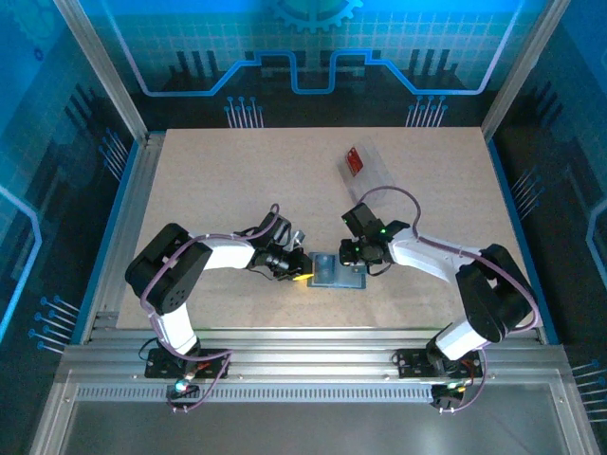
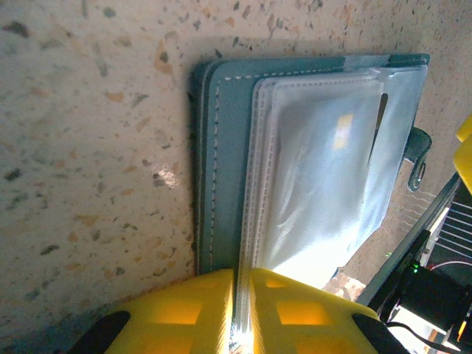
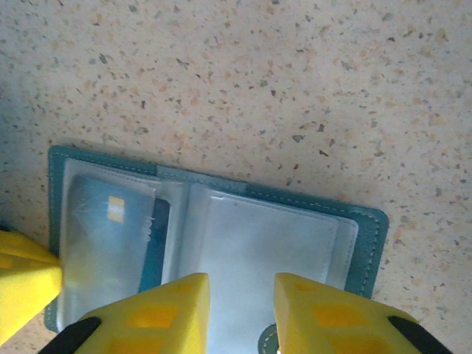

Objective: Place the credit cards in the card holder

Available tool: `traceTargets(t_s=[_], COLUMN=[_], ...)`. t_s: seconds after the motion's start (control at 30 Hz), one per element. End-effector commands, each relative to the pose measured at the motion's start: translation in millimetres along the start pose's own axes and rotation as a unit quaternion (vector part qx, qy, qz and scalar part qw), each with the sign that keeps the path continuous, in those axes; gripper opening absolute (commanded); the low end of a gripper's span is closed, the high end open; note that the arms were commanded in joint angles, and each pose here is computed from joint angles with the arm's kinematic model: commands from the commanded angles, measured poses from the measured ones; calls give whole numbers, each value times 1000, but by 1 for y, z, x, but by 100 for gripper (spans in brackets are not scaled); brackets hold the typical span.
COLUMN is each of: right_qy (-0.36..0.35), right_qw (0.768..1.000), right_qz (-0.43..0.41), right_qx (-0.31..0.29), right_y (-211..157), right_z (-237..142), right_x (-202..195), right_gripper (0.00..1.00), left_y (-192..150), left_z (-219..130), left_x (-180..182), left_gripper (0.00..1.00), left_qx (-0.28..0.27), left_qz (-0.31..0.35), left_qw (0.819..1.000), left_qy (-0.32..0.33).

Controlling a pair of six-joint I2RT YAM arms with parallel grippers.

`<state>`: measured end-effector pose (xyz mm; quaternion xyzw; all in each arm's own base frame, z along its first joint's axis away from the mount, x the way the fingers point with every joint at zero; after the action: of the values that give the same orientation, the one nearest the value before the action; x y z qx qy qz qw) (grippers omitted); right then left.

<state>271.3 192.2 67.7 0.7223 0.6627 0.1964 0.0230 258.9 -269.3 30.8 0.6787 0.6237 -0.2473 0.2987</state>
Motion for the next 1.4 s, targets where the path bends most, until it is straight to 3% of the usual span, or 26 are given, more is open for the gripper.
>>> traceTargets(t_s=[0.0, 0.53, 0.97, 1.2, 1.37], right_qy=[-26, -55, -42, -26, 13], right_qw=[999, 997, 998, 998, 998], right_qz=[-14, -23, -31, -35, -34], right_qx=[14, 49, 46, 44, 52], right_y=[-2, -16, -13, -10, -10], right_z=[6, 34, 26, 22, 22], right_x=[-6, -14, -6, 3, 17], right_gripper=[32, 35, 8, 0, 0], left_y=[-8, -7, -7, -7, -7], left_z=[3, 3, 4, 4, 5], left_x=[11, 12, 12, 12, 11], left_gripper=[16, 16, 17, 17, 17], left_qx=[12, 12, 13, 14, 14], left_qz=[-8, -9, -9, -9, -9], left_qw=[999, 999, 999, 999, 999], left_qy=[29, 30, 29, 29, 27])
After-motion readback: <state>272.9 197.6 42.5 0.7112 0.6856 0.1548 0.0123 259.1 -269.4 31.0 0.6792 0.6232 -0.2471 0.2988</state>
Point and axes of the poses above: each hand's point on the last joint's axis, 136 mm out from that joint toward the fingers, its own z axis out along the fingers, its own x axis along the line the jaws close on, y = z × x, the point moved 2 cm from there along -z, back along the fingers, and after that the axes turned 8 degrees about z, right-handed, at the moved point
